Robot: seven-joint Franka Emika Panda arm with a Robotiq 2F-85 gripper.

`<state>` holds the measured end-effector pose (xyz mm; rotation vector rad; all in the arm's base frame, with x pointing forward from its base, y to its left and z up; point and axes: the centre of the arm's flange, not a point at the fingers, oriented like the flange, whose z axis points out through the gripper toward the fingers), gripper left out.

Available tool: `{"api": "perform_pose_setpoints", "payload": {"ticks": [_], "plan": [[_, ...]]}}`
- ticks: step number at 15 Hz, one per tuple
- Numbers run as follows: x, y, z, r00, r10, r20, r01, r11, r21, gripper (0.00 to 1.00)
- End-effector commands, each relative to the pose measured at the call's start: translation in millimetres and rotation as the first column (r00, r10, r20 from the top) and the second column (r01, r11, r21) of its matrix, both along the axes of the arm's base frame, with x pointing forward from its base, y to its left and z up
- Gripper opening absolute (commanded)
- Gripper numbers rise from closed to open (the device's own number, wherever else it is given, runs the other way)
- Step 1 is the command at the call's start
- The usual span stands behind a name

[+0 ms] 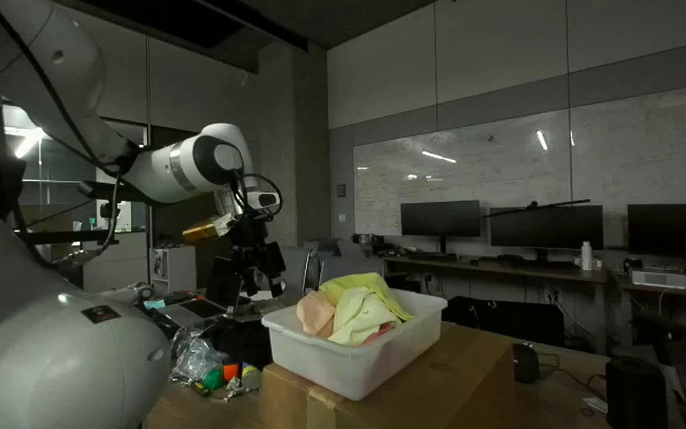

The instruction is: Pick the clothes from the container and put them on the table.

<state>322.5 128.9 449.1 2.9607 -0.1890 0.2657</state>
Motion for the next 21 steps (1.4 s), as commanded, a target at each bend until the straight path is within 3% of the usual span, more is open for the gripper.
{"api": "perform_pose_setpoints", "payload": {"ticks": [1, 5, 13, 21], "plan": [[0.2, 0.2, 0.6, 1.000, 0.000, 0.002, 0.000, 1.000, 0.000, 1.00], [6.2, 1.2, 3.6, 1.000, -0.005, 0.020, 0.005, 1.000, -0.023, 1.00], [59.0, -8.6, 31.0, 0.974, 0.010, 0.228, 0.009, 0.997, -0.080, 1.00], [128.5, -23.3, 23.0, 0.959, -0.041, 0.281, 0.083, 0.987, -0.140, 1.00]]}}
